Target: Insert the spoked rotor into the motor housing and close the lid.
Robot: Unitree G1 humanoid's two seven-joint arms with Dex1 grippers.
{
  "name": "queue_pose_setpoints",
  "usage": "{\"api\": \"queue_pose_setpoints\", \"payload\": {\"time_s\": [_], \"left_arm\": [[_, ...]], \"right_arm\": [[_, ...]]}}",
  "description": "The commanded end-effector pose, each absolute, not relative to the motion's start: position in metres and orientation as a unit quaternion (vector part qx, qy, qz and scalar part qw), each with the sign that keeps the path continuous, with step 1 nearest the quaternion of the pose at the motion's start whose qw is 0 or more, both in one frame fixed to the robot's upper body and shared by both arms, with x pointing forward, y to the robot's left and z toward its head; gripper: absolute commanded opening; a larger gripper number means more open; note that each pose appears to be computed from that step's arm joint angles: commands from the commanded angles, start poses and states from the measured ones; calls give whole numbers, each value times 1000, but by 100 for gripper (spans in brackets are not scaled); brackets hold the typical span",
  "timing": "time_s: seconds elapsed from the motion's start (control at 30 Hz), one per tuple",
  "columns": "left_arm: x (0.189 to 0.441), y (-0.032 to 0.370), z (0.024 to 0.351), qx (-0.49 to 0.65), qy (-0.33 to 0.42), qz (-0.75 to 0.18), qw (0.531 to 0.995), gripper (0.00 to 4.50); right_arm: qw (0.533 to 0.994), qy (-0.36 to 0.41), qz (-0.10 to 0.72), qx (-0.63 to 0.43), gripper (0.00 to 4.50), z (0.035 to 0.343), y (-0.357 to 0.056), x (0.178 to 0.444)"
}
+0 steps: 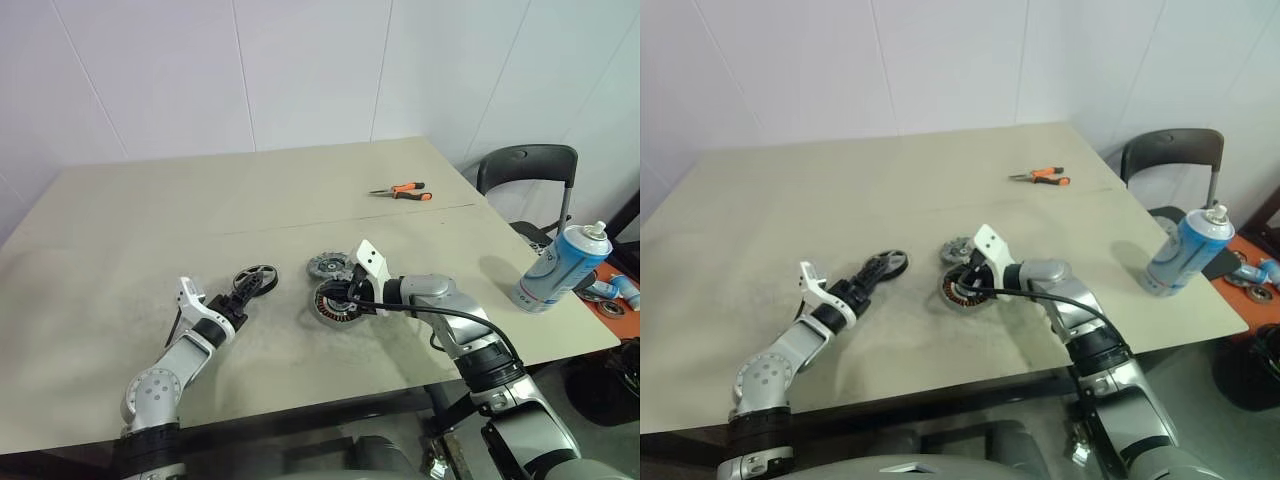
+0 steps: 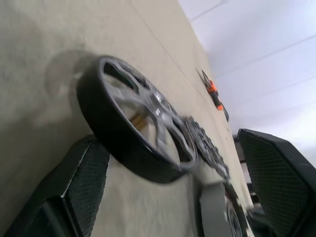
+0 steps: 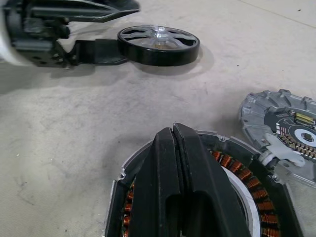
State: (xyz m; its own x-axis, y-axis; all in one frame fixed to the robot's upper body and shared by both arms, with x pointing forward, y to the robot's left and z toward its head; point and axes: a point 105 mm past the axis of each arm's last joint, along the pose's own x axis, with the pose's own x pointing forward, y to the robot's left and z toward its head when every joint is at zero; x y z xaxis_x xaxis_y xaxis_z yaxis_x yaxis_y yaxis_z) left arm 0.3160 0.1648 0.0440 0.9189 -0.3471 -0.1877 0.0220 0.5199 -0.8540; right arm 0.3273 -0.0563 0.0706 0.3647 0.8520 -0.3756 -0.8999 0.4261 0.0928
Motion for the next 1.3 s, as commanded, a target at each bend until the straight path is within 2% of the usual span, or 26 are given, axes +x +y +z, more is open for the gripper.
{"api": "queue_pose_setpoints", "payload": {"time_s": [0.03, 0.1, 0.2, 0.33, 0.53, 0.8, 1.0, 1.3], "left_arm": [[321, 169, 38, -467, 180, -81, 862, 435], [321, 168, 36, -463, 187, -82, 862, 435], [319, 168, 34, -456, 190, -85, 865, 379], [318, 169, 35, -453, 187, -95, 866, 248], [312, 174, 44, -465, 171, -108, 862, 248], [289, 169, 69, -498, 144, -210, 829, 248], [284, 173, 83, -492, 141, -186, 839, 248], [292, 176, 58, -480, 176, -108, 852, 248]], "right_arm": [[824, 158, 539, -73, 0, 85, -51, 327], [825, 158, 538, -74, 0, 85, -52, 327], [825, 159, 537, -74, 0, 84, -52, 327], [825, 160, 537, -74, 0, 84, -52, 327], [824, 162, 539, -74, 0, 83, -51, 327], [822, 163, 540, -76, 0, 82, -51, 327], [820, 166, 542, -79, 0, 81, -52, 327], [819, 170, 542, -85, 0, 79, -54, 326]]}}
